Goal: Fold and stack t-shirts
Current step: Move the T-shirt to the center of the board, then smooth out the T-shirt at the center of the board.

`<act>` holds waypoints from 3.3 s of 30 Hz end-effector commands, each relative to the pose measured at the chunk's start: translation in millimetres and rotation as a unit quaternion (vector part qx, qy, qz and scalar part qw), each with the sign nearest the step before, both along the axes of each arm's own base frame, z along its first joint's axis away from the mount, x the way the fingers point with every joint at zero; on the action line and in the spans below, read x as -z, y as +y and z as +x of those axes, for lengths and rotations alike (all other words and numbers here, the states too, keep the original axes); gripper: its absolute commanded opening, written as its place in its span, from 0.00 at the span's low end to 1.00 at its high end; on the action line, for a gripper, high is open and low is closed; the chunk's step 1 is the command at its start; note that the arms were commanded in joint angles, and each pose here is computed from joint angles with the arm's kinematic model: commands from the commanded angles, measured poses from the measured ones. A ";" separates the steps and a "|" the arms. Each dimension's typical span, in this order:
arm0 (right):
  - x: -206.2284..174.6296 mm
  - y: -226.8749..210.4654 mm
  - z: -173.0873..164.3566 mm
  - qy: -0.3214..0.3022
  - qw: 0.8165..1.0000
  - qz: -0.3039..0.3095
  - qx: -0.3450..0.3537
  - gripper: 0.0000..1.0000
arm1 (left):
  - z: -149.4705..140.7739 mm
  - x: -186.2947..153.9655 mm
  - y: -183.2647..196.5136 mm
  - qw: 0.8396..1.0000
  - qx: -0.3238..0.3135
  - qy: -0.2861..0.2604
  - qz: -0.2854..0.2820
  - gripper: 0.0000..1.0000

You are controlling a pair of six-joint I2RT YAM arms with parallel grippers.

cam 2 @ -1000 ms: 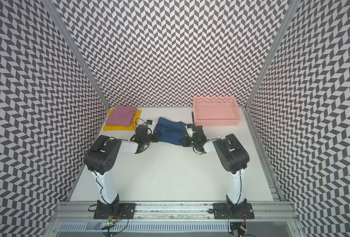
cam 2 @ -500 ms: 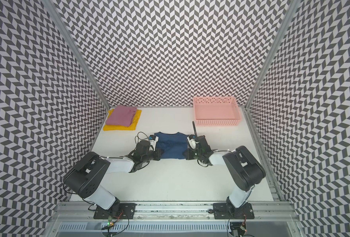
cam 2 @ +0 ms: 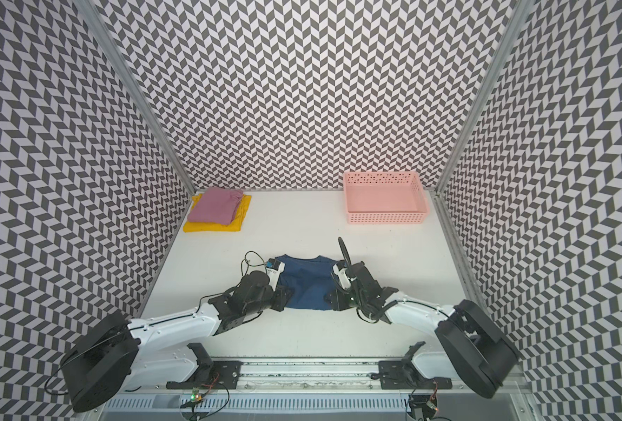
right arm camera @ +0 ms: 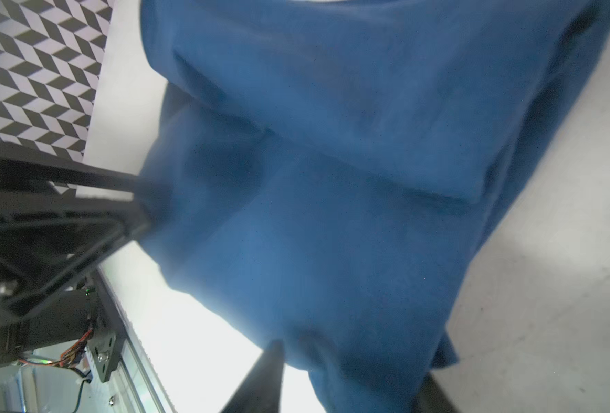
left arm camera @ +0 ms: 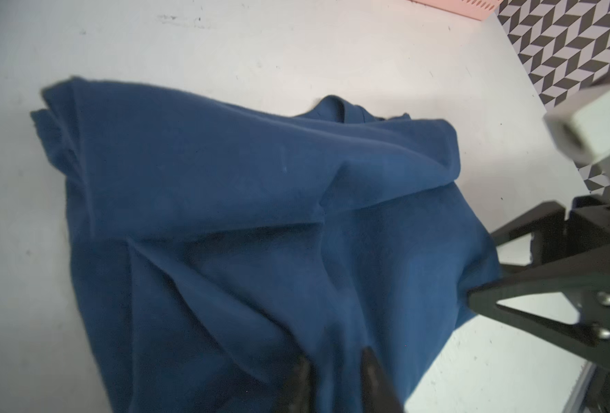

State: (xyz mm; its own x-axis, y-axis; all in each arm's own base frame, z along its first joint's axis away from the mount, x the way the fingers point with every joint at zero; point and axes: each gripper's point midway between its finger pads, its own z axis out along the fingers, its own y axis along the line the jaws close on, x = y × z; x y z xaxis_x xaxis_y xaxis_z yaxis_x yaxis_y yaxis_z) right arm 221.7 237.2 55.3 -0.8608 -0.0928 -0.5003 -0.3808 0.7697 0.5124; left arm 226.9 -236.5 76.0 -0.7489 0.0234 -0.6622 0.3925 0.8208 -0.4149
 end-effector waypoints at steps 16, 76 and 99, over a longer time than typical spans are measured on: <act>-85.0 23.7 52.0 -0.106 0.993 0.038 0.025 0.73 | 63.3 -93.5 0.0 0.991 -0.062 -0.119 -0.018 0.81; -26.1 65.3 109.6 -0.068 0.998 0.013 -0.011 0.68 | 79.6 -78.7 21.7 0.993 -0.075 -0.094 -0.011 0.79; -78.4 47.0 119.8 -0.122 0.992 0.040 0.010 0.65 | 104.6 -48.7 33.4 0.991 -0.098 -0.088 0.030 0.78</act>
